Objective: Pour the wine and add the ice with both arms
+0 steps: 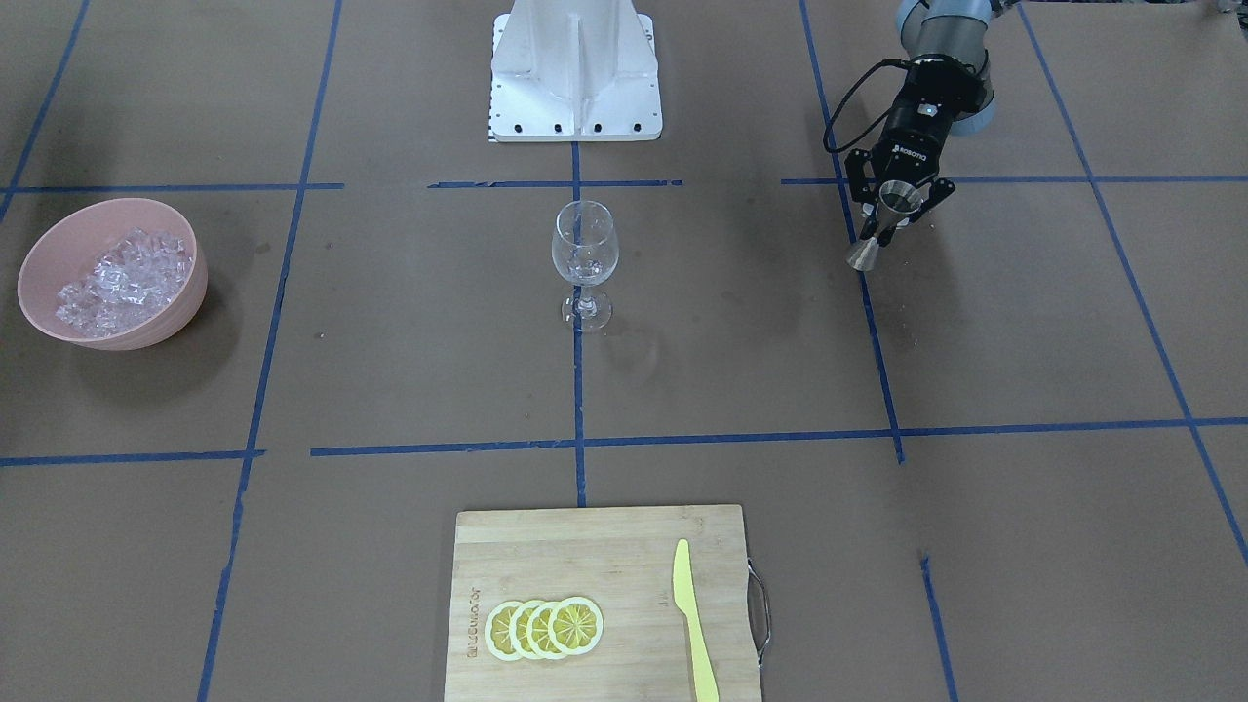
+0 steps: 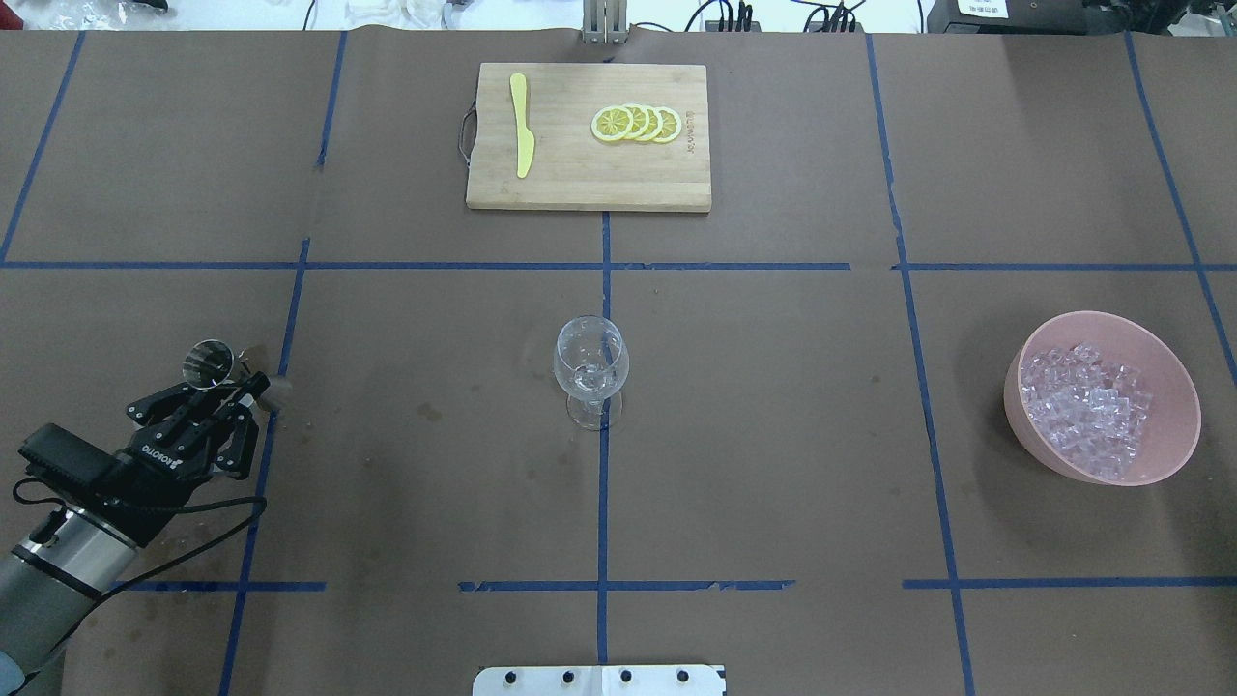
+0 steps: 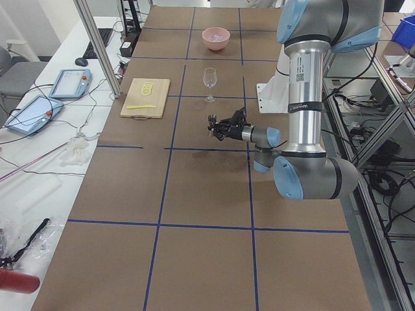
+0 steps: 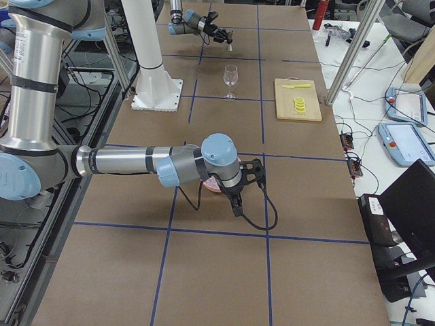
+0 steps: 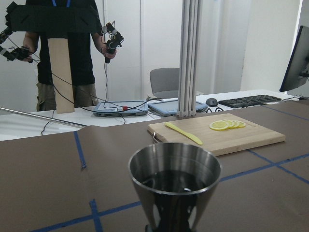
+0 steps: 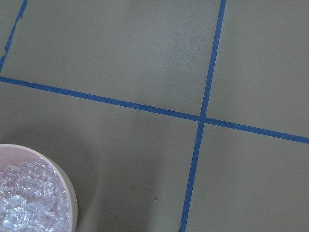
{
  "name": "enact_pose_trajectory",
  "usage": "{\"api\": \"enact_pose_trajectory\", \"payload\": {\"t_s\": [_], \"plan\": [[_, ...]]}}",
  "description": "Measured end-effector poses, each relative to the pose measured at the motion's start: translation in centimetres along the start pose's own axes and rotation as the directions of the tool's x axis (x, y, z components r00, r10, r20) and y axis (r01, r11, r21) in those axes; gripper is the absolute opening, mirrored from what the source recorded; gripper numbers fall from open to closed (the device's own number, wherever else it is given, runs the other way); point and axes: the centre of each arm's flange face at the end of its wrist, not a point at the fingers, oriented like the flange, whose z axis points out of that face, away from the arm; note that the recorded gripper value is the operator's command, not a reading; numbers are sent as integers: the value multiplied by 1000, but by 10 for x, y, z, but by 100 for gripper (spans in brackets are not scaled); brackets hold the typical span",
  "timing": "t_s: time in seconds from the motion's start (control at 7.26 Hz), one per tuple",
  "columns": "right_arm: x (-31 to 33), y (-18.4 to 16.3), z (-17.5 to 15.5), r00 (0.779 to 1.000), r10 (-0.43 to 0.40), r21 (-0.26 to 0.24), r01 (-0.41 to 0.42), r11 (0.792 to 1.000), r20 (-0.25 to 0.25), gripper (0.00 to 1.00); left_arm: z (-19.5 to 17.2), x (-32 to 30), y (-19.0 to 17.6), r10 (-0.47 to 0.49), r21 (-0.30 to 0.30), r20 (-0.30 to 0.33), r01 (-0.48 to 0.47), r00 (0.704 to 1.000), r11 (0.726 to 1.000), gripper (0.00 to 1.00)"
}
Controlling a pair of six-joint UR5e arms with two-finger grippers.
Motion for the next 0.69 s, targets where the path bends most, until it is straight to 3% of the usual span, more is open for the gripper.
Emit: {"api": "enact_pose_trajectory", "payload": {"t_s": [0.28,0.69], "plan": [[1,1,0,1000,1,-1,-1,1000,-2,100,42,31,-30,81,-11,-16,-81,997,997,0],[1,1,0,1000,26,-1,-26,1000,-4,100,99,123,-79,182,-69,10,-181,983,981,0]]}}
